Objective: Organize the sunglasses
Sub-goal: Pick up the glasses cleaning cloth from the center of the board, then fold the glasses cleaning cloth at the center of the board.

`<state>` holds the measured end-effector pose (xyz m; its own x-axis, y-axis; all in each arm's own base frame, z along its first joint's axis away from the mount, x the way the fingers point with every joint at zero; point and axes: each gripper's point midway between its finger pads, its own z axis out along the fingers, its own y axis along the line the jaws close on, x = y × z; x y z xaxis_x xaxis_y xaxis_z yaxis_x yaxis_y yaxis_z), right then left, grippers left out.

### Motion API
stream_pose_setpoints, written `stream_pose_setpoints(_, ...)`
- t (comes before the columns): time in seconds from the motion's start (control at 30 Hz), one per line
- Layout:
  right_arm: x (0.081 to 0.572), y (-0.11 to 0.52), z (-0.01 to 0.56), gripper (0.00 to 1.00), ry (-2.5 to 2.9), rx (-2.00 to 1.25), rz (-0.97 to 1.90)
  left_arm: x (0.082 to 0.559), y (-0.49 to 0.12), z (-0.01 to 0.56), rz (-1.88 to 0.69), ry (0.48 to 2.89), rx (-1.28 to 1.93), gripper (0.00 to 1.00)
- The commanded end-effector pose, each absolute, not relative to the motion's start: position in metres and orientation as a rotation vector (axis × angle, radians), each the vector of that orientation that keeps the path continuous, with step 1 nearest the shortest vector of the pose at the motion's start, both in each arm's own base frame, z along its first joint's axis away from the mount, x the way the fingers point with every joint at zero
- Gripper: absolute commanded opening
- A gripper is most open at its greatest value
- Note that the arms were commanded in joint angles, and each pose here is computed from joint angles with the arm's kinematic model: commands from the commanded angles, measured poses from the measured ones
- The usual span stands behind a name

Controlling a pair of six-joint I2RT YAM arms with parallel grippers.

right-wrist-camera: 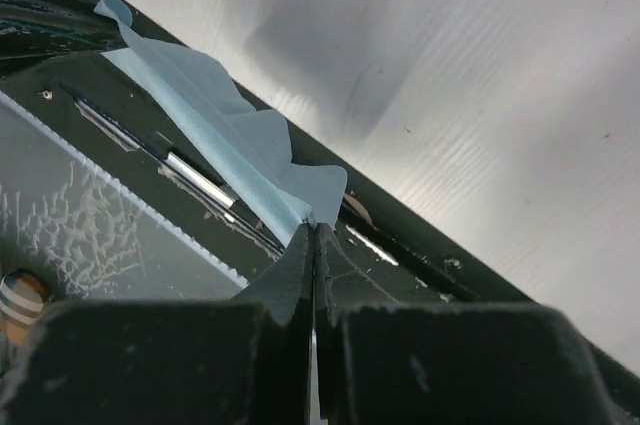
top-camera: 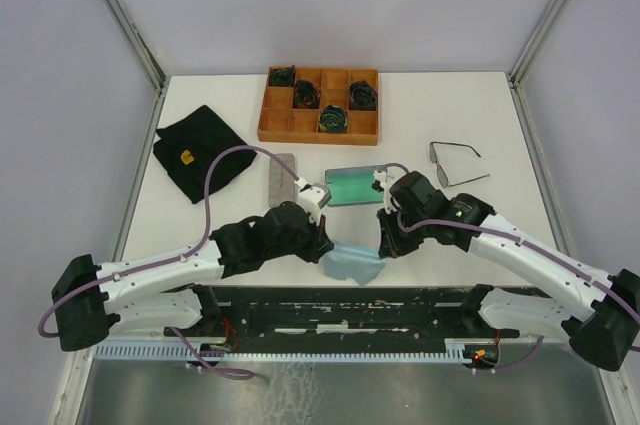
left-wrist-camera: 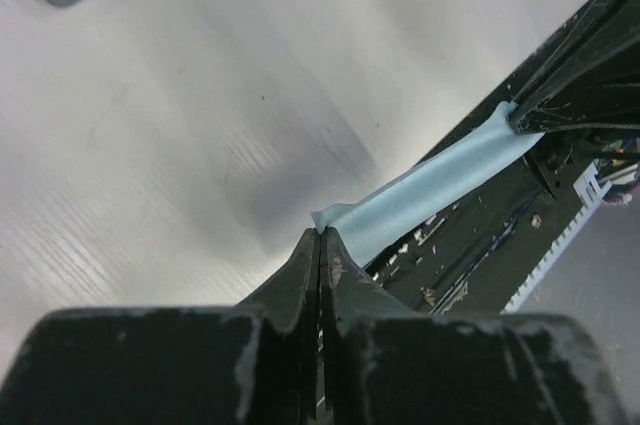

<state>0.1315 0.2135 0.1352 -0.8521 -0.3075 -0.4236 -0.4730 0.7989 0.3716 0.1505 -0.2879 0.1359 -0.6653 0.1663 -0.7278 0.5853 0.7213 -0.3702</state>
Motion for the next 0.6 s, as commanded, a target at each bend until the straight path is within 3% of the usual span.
stream_pose_setpoints(0.0, 0.125, 0.212, 0.133, 0.00, 2.723, -0.553, 0.669, 0.138, -0.296, 0.119, -0.857, 2.293, 0.537, 0.03)
stream_pose_setpoints(0.27, 0.195, 0.216, 0.083, 0.00, 2.656, -0.535, 0.387, 0.198, -0.304, 0.085, -0.616, 2.244, 0.453, 0.03)
stream_pose_setpoints(0.57, 0.253, 0.216, 0.056, 0.00, 2.566, -0.496, 0.255, 0.251, -0.317, 0.072, -0.600, 2.128, 0.458, 0.03)
